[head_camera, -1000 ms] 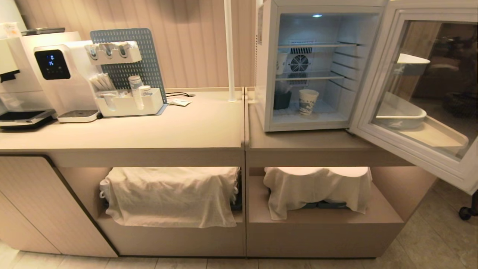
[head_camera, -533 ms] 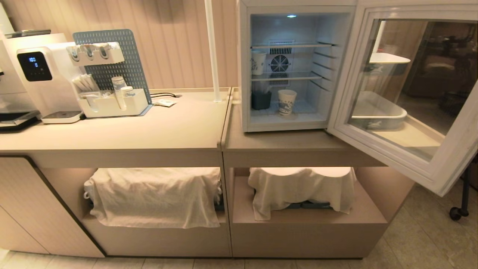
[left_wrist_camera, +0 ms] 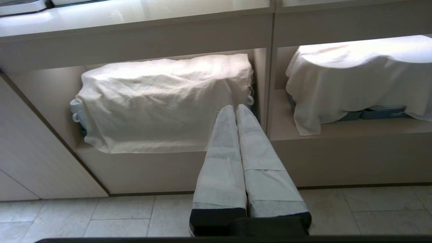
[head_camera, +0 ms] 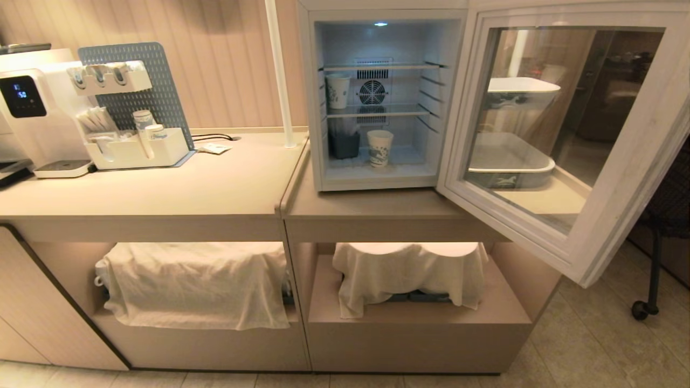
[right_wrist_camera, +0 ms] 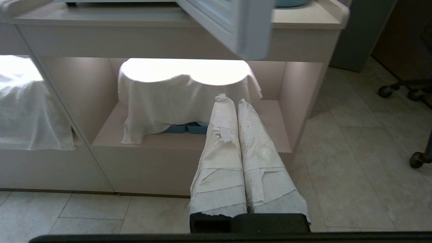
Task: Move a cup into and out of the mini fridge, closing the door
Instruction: Close the freezer door
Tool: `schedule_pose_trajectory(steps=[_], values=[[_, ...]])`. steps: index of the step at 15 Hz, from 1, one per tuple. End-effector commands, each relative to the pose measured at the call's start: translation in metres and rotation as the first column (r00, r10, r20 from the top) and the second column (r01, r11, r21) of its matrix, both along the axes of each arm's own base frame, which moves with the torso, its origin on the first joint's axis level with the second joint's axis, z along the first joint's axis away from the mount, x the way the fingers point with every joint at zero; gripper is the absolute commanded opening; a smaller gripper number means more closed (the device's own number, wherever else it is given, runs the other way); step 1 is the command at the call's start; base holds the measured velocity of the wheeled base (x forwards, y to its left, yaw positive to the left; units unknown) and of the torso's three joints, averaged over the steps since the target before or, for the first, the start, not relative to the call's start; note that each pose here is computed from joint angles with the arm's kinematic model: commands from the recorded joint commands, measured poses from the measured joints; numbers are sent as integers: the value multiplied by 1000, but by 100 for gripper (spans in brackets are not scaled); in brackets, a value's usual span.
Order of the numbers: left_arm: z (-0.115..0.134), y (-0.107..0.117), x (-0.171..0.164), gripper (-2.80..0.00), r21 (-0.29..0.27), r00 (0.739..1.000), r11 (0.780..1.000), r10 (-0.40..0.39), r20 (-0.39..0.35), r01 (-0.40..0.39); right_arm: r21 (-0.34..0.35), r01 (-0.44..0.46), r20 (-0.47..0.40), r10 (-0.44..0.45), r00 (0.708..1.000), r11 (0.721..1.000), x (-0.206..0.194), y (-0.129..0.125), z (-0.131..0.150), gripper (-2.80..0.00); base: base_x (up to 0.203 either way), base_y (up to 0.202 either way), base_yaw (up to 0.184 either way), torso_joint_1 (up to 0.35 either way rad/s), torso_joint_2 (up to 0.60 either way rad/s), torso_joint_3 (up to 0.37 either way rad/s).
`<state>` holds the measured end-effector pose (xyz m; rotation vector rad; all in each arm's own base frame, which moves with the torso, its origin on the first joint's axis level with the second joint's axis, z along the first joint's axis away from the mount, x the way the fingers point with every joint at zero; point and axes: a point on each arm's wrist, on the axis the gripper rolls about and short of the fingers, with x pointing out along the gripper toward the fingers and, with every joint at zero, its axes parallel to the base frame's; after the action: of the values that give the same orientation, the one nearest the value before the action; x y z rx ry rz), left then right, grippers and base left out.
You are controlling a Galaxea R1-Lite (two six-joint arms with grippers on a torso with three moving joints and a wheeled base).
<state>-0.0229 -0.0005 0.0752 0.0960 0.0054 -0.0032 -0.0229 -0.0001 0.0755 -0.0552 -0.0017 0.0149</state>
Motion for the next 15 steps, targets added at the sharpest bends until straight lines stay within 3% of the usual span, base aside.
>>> schedule_pose_trajectory(steps=[1,8,13,15], values=[[0,0,0,-280,1,1000,1000,0,-1,0,2,1,-1,-1,1000,1000,0,0,0,-280,0,-195,1,5,-2,2],[-1,0,0,-280,-7,1000,1000,1,-2,-1,9,3,2,-3,1000,1000,0,0,1,-280,0,-176,-2,3,1,2],[0,0,0,-280,-7,1000,1000,1,-1,-1,35,2,12,-2,1000,999,-2,0,6,-280,0,0,0,0,0,0],[0,0,0,-280,-7,1000,1000,1,-1,-1,91,-2,-10,3,1000,996,-8,0,30,-280,0,0,0,0,0,0]])
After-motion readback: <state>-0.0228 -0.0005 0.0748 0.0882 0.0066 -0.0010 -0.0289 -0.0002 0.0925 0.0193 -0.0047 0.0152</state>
